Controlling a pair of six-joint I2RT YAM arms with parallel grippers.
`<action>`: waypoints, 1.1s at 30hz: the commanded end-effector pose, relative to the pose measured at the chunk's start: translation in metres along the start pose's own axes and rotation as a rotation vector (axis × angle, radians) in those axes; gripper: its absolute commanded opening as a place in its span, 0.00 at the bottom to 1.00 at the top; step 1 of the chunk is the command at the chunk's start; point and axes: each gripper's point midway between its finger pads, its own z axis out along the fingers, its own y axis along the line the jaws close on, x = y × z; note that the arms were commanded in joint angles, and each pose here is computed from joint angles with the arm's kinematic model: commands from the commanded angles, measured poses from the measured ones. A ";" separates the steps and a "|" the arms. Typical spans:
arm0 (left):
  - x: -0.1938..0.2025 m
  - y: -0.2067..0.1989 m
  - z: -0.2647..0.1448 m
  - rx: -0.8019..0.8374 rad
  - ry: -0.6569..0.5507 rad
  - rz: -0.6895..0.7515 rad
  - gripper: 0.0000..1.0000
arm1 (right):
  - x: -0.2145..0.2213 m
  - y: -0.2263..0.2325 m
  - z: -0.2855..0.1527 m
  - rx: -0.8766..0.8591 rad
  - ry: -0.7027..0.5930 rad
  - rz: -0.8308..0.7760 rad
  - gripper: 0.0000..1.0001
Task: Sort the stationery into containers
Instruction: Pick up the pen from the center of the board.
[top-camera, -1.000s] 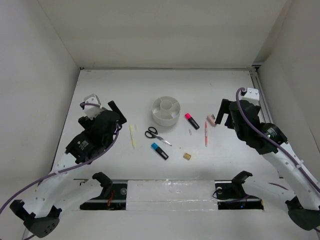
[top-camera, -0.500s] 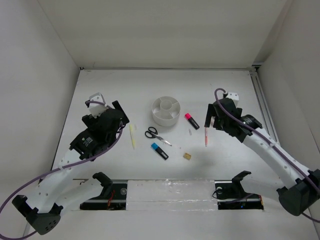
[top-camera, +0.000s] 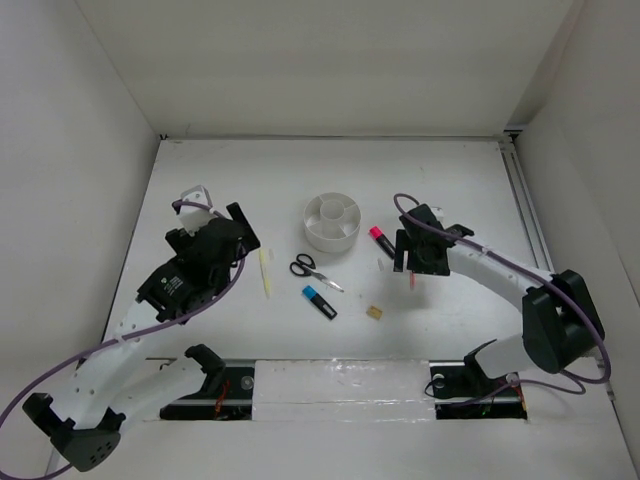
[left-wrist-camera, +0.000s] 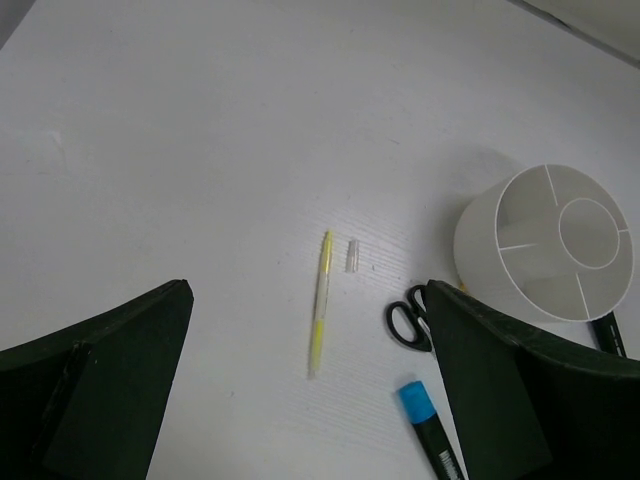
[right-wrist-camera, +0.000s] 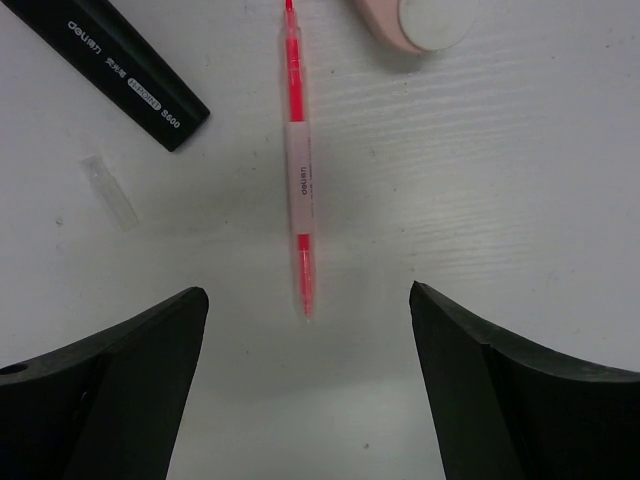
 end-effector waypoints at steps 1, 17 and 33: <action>-0.006 -0.003 -0.004 0.035 -0.023 -0.024 1.00 | -0.013 0.012 0.007 -0.046 -0.033 0.037 0.87; -0.011 0.002 -0.009 0.043 -0.046 -0.047 1.00 | 0.001 0.014 0.047 -0.034 0.111 0.000 0.70; -0.010 0.004 -0.009 0.032 -0.047 -0.050 1.00 | 0.010 0.006 0.048 -0.016 0.182 0.021 0.00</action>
